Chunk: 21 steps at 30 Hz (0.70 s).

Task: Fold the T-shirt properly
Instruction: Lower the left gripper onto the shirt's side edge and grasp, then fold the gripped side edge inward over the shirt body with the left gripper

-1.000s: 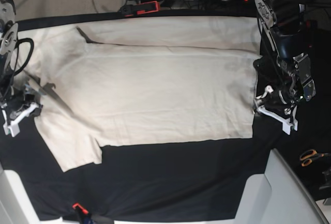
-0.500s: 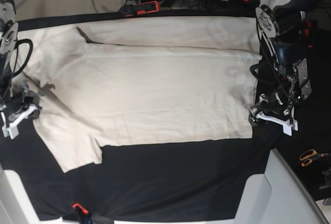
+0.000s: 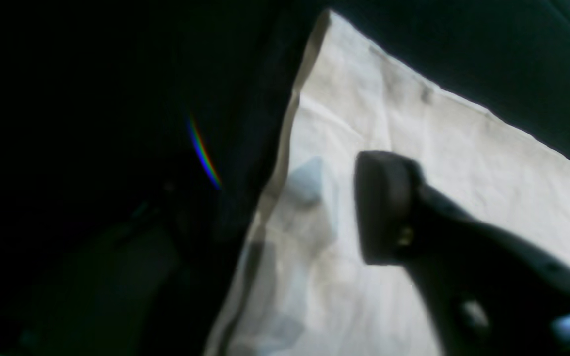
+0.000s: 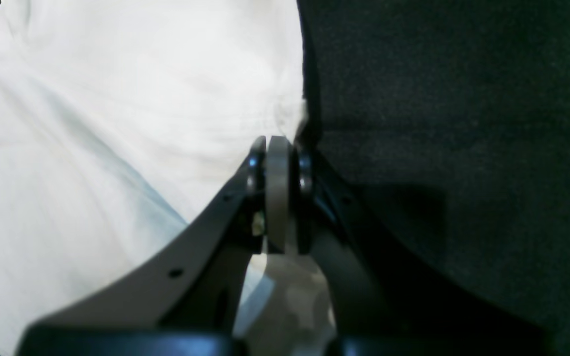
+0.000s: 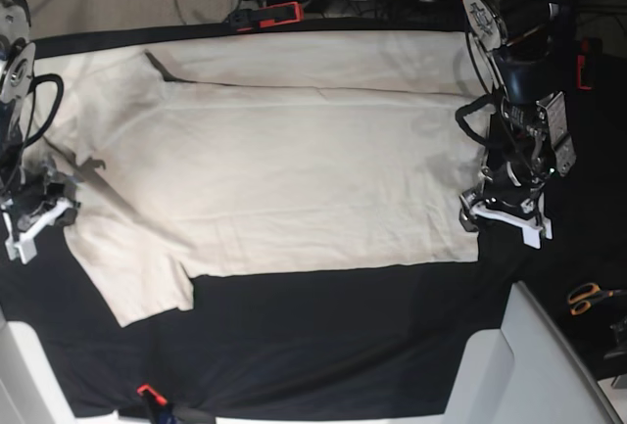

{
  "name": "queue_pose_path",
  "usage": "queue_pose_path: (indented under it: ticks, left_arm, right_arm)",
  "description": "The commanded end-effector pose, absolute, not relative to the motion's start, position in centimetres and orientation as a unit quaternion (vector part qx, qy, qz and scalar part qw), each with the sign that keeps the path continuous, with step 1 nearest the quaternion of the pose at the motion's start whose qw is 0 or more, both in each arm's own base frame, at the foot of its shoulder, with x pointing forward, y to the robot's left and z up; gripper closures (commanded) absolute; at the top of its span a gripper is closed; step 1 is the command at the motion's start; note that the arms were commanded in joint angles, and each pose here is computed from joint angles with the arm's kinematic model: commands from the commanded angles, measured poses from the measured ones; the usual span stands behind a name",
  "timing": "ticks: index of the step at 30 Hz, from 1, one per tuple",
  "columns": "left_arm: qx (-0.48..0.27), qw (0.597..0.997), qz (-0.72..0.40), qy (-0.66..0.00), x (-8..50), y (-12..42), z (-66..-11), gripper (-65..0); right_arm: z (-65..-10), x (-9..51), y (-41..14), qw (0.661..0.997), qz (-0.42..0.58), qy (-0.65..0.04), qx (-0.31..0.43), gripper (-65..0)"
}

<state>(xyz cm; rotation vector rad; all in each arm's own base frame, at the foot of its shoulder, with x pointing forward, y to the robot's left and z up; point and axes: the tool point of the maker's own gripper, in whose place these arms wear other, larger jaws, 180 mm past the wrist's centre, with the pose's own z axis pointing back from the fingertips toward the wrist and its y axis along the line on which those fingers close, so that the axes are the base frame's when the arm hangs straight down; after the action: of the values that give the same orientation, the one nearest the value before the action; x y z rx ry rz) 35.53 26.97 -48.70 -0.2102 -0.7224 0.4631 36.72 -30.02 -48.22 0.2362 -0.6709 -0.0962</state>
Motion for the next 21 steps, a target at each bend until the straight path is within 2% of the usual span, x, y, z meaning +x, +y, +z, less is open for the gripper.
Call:
queue_pose_path:
  ticks: [1, 4, 10, 12, 13, 14, 21]
  left_arm:
    - [-0.117, 0.929, 0.21, -0.28, 33.2, 24.6, -51.0, -31.1]
    - [-0.12, 0.937, 0.189, -0.27, 32.6, 23.1, -51.7, -25.5]
    - [-0.116, 0.938, 0.187, -0.267, 32.3, 23.4, -51.9, -23.0]
    - [-0.116, 0.939, 0.187, -0.266, 32.2, 23.4, -51.9, -11.7]
    - [-0.116, 0.939, 0.187, -0.265, 32.2, 23.4, -51.9, -3.5]
    - [-0.116, 0.939, 0.187, -0.264, 32.1, 23.4, -52.0, 0.0]
    - [-0.102, 0.947, 0.17, -0.252, 30.2, 23.9, -51.9, 0.0]
  right_arm:
    - [-46.2, 38.5, -31.2, 0.925, -0.047, -0.36, 0.11, -0.6]
    - [-46.2, 38.5, -31.2, 0.925, -0.047, -0.36, 0.11, -0.6]
    - [-46.3, 38.3, -31.4, 0.926, -0.048, -0.358, 0.108, -0.6]
    - [-46.5, 38.1, -31.4, 0.927, -0.048, -0.356, 0.108, -0.6]
    - [-46.5, 38.1, -31.4, 0.927, -0.048, -0.356, 0.108, -0.6]
    - [-46.6, 37.9, -31.4, 0.928, -0.048, -0.354, 0.108, -0.6]
    - [-46.7, 37.8, -31.5, 0.928, -0.049, -0.353, 0.107, -0.6]
